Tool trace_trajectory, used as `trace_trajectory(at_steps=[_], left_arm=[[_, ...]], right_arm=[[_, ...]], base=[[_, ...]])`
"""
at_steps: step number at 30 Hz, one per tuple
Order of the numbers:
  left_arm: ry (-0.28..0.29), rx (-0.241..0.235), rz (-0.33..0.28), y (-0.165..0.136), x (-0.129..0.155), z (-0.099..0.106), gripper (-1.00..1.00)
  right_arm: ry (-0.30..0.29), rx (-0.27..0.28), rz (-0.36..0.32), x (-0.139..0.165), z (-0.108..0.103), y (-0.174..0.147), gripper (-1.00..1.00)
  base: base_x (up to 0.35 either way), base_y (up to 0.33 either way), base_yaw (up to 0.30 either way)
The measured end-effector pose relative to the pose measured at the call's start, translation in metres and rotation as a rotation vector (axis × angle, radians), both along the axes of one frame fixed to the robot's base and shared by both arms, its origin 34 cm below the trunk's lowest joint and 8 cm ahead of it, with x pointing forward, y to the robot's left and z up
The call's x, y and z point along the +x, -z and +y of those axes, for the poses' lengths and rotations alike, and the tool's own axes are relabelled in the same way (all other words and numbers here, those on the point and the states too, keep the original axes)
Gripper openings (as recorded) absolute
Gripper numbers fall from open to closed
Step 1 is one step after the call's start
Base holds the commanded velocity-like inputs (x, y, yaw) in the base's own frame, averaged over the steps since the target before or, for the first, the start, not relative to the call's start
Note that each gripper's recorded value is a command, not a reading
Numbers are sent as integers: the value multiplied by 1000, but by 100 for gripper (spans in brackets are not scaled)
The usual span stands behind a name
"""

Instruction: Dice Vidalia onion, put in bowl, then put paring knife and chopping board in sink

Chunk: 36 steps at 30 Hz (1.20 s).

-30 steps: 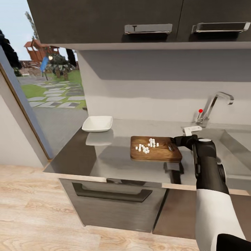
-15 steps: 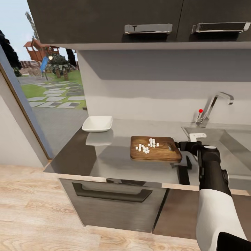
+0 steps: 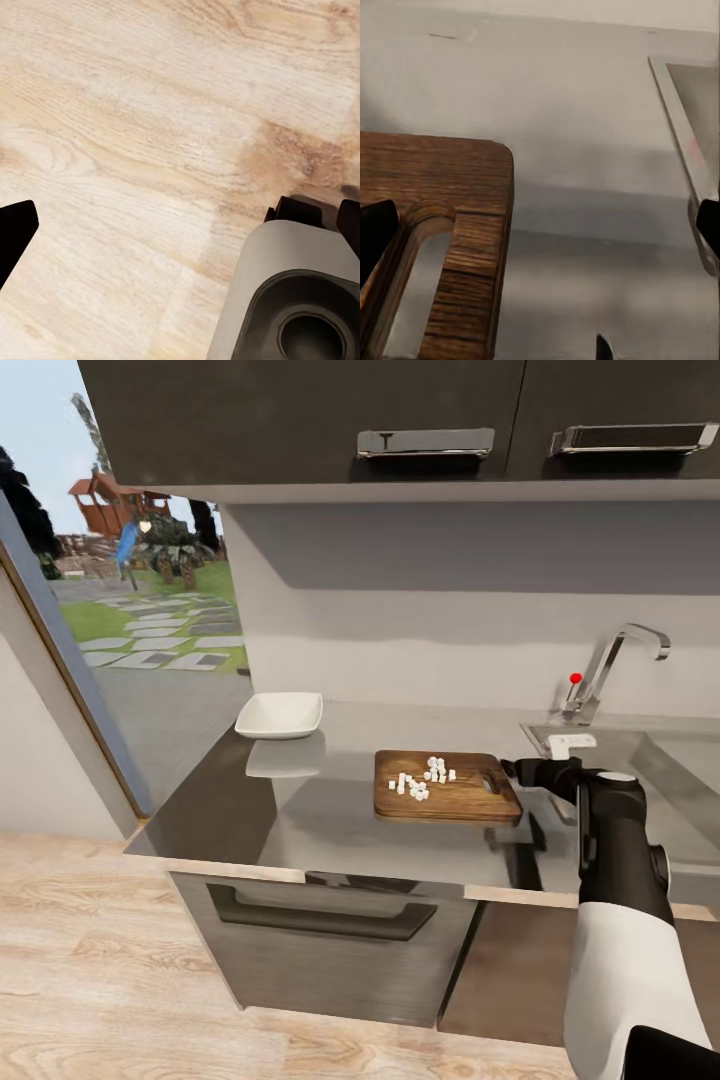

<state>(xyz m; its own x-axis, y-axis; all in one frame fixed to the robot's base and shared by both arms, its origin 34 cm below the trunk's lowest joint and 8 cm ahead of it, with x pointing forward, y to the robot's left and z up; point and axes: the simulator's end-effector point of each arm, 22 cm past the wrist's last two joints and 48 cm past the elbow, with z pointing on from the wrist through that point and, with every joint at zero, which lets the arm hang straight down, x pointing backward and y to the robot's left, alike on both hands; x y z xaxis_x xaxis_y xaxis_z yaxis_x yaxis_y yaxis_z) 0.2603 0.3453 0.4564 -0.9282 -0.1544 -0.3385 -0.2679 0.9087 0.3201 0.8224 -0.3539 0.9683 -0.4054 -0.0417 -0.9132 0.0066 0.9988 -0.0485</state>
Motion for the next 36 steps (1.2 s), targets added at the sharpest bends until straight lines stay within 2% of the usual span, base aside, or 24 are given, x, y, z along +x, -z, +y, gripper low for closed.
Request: trace_trajectory(at_steps=[7, 13, 26, 36], left_arm=[[0, 0, 0, 0, 0, 0, 100], [0, 0, 0, 0, 0, 0, 100], [0, 0, 0, 0, 0, 0, 100], [0, 0, 0, 0, 0, 0, 100]], right_arm=[[-22, 14, 10, 0, 9, 2, 100], [-16, 12, 13, 0, 7, 5, 100], [4, 32, 125, -1, 6, 58, 100], [20, 2, 99, 5, 2, 65, 100]], base=[[0, 0, 0], [0, 0, 0], [0, 0, 0], [0, 0, 0]])
